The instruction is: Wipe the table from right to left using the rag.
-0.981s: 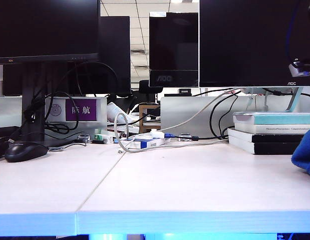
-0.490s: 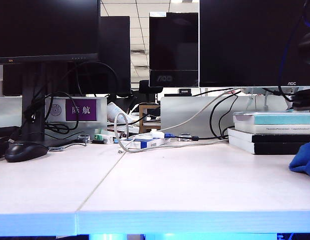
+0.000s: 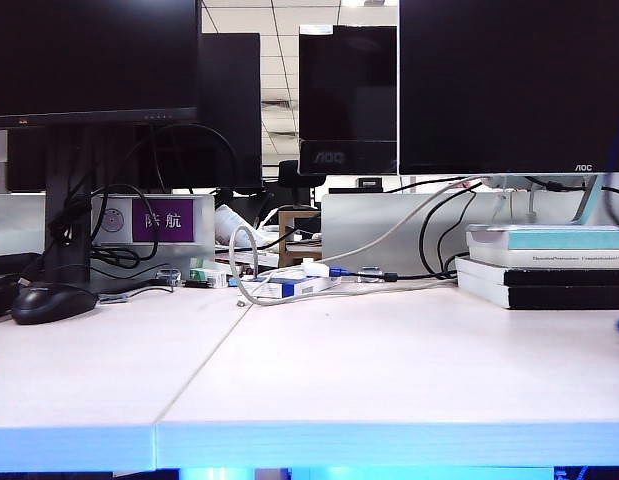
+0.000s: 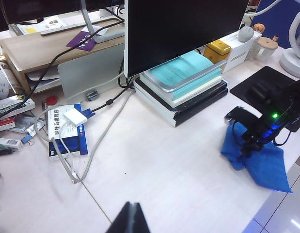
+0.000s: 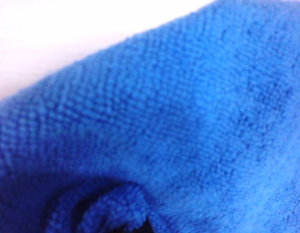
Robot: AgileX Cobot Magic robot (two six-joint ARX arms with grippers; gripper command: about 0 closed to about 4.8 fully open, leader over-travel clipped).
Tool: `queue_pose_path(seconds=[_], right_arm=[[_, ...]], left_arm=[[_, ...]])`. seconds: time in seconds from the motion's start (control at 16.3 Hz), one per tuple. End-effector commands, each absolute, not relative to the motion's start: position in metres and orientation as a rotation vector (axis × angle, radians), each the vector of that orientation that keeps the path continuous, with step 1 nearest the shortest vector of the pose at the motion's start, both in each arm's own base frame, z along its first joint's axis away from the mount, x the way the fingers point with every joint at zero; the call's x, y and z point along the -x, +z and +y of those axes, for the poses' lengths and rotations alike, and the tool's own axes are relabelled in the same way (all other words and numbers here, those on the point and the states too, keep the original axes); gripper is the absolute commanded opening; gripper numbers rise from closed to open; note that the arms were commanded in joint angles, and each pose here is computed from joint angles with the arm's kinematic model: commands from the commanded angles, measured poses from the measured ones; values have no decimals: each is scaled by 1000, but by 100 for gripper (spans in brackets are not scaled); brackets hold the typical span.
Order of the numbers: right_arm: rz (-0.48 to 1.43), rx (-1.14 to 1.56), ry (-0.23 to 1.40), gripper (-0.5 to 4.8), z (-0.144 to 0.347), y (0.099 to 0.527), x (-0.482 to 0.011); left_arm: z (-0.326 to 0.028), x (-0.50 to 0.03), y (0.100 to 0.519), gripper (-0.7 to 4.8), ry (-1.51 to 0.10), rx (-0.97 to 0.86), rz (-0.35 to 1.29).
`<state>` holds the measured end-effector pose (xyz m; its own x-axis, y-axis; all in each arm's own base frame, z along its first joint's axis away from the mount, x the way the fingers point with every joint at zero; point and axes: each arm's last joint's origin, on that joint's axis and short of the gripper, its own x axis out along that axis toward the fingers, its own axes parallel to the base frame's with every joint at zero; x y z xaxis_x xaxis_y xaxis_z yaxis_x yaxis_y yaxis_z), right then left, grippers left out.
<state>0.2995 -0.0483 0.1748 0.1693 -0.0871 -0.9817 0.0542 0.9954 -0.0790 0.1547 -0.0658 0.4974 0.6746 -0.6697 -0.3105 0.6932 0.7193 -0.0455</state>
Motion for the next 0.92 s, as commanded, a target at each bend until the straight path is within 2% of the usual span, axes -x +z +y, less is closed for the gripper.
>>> queue_pose_path(seconds=[0.06, 0.31, 0.92], right_arm=[[1495, -50, -177, -6, -65, 161, -288], [1488, -63, -113, -6, -48, 161, -291], [1464, 33, 141, -6, 37, 161, -296]], left_arm=[[-65, -153, 500, -5, -772, -82, 295], [-65, -153, 500, -6, -772, -82, 295], [-65, -152, 496, -5, -772, -80, 340]])
